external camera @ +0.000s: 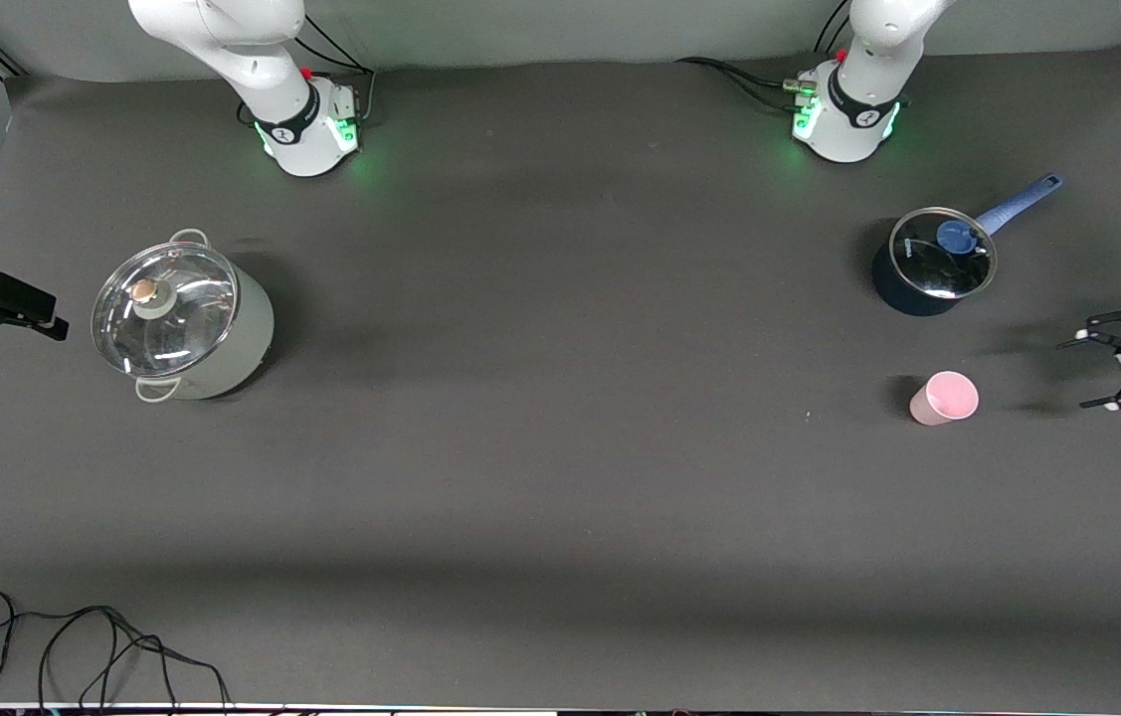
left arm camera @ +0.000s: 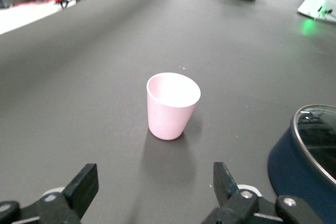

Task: Transfer pink cup from left to right arm
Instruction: 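Lower the left gripper and move it toward the pink cup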

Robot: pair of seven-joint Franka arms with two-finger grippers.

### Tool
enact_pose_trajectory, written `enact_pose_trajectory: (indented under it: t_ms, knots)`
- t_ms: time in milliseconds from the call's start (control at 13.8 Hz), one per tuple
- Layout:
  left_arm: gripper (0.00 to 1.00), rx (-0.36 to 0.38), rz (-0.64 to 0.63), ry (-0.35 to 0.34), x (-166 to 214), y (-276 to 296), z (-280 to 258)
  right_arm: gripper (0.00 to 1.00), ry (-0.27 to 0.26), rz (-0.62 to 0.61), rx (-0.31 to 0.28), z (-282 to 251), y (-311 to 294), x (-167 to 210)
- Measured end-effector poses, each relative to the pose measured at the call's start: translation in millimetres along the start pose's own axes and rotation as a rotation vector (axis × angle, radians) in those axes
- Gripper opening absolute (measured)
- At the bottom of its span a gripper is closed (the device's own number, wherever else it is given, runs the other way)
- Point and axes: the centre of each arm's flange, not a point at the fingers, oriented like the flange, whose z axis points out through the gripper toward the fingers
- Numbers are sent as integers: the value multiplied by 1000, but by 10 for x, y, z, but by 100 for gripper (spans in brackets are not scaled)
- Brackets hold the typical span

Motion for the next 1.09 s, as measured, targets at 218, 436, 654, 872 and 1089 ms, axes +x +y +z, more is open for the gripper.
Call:
enact_pose_trajectory:
  t_ms: [218, 436, 654, 872, 1089]
  knots:
    - [99, 1, 32, 99, -215, -4, 249, 100, 0, 0, 0, 0, 0, 0]
    - [99, 8, 68, 148, -424, -8, 426, 100, -1, 0, 0, 1, 0, 0]
    - [99, 18, 111, 191, -625, 3, 604, 100, -1, 0, 0, 1, 0, 0]
    - [99, 19, 137, 215, -655, -26, 706, 100, -1, 0, 0, 1, 0, 0]
    - [100, 14, 145, 260, -627, -75, 913, 100, -1, 0, 0, 1, 0, 0]
